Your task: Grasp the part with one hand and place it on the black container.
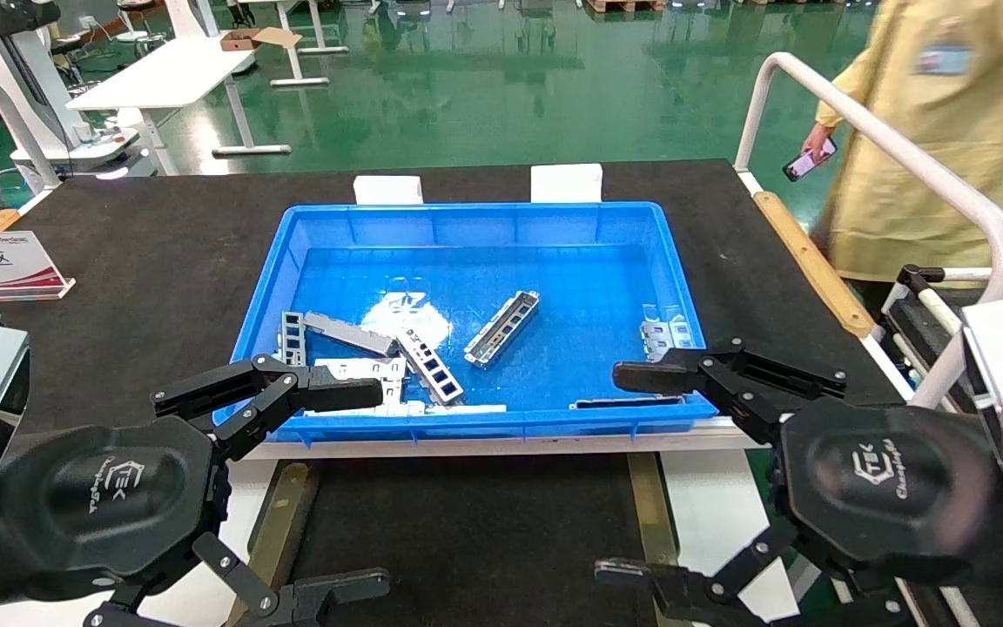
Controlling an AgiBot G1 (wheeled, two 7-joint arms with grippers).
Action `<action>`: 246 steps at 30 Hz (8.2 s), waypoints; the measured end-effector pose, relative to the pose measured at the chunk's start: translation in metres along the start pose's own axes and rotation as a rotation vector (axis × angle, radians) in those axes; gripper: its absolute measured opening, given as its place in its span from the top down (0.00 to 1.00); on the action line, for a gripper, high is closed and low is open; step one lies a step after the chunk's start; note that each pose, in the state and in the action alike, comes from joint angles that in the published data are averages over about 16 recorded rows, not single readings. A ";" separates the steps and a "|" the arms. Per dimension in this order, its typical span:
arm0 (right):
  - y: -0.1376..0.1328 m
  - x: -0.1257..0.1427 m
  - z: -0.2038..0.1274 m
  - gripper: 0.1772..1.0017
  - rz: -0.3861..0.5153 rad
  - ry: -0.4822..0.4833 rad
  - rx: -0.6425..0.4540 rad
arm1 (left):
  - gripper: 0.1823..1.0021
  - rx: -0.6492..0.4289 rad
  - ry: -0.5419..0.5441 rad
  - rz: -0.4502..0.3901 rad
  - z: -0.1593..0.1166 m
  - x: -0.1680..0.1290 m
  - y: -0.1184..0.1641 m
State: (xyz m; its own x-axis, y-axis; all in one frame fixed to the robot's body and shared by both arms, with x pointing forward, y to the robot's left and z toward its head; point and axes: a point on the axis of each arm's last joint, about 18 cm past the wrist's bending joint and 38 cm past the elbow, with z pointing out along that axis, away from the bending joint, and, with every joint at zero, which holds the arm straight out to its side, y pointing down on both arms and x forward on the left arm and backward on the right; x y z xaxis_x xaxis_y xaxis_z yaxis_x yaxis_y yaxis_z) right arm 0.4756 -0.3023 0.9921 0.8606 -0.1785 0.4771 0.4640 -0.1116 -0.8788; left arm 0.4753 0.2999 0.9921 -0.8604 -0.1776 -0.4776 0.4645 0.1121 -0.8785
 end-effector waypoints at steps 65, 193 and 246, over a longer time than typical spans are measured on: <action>0.000 0.000 0.000 0.00 0.000 -0.001 -0.001 | 0.00 -0.106 -0.296 -0.036 0.066 -0.147 0.102; 0.000 0.000 0.000 0.98 0.000 -0.001 -0.001 | 0.78 -0.168 -0.621 -0.003 0.160 -0.212 0.138; 0.000 0.000 0.000 0.98 0.000 -0.001 -0.001 | 0.78 0.054 -0.089 -0.352 0.051 -0.015 0.176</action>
State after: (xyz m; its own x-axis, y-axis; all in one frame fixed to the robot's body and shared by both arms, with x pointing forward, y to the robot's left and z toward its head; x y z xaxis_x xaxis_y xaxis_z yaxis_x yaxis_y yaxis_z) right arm 0.4755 -0.3022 0.9920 0.8608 -0.1779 0.4769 0.4637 -0.1122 -0.8788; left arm 0.5809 0.2726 0.8438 -0.9491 -0.2806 -0.1433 0.1557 -0.0223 -0.9876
